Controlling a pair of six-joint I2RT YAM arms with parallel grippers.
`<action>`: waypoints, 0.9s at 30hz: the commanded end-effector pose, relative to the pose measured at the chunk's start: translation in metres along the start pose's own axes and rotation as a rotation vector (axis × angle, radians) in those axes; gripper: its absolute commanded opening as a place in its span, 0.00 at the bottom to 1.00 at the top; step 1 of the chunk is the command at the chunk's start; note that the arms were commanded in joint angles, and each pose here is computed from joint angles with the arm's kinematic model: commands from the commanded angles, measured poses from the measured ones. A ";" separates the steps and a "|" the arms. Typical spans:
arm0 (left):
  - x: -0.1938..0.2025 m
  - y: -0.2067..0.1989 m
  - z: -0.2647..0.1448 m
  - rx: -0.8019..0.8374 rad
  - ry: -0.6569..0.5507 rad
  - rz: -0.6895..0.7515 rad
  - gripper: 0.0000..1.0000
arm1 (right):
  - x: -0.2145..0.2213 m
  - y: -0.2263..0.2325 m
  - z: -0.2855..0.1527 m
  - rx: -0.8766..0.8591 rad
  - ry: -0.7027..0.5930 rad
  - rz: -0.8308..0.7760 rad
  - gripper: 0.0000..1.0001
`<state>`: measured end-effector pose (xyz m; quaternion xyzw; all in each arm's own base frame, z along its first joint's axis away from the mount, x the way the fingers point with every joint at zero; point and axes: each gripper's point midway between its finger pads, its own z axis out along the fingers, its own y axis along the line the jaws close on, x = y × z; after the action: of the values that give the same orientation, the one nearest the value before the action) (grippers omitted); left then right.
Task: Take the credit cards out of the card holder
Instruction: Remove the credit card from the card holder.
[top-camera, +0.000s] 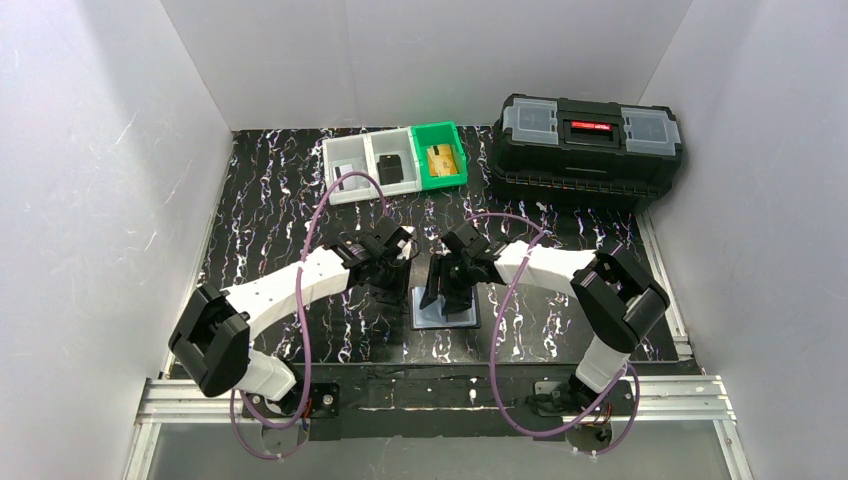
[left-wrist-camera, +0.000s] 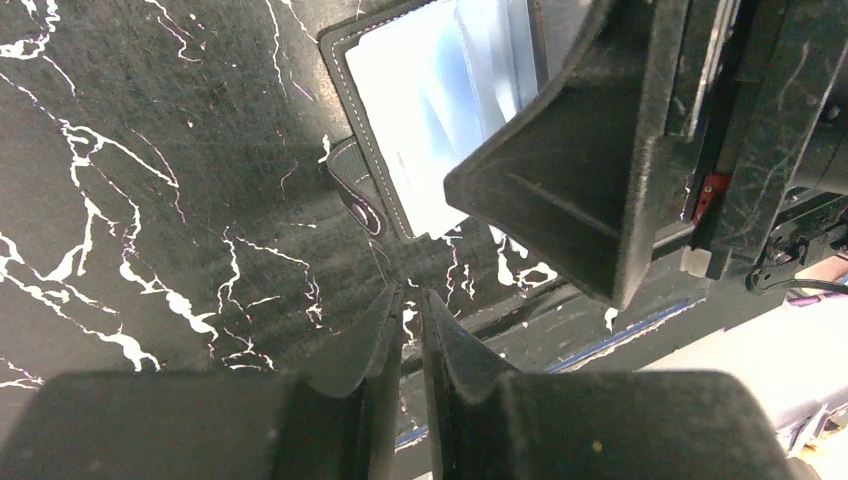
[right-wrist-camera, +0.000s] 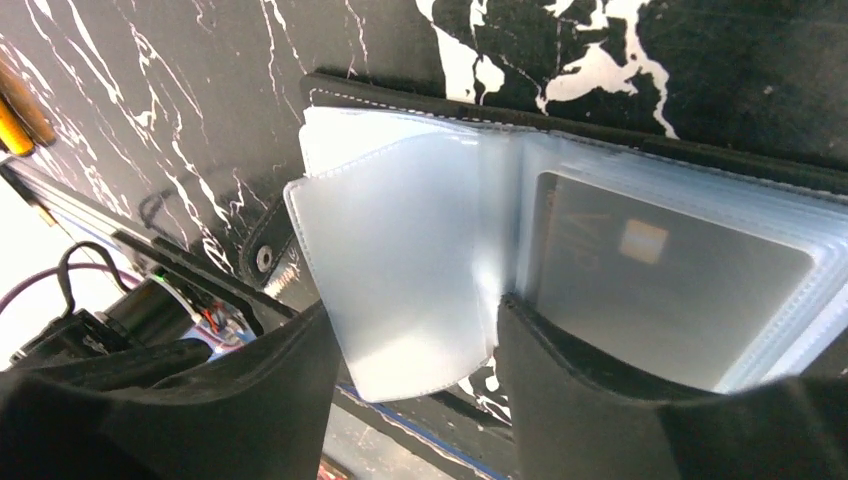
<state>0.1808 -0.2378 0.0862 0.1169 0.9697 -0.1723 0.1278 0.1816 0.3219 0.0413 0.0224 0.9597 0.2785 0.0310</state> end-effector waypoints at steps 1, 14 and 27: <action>-0.002 0.001 -0.019 -0.010 -0.005 0.016 0.13 | -0.009 0.027 -0.009 -0.071 -0.029 -0.026 0.75; -0.007 -0.007 -0.031 0.021 -0.028 0.034 0.13 | -0.014 0.043 -0.022 -0.084 -0.057 -0.044 0.82; -0.037 -0.053 -0.024 0.170 -0.022 -0.002 0.19 | -0.022 0.004 -0.063 0.033 -0.188 -0.029 0.80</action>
<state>0.1890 -0.2623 0.1248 0.1300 0.9574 -0.2195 0.1352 0.1966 0.3142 0.0917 0.0240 0.9544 0.2808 0.0988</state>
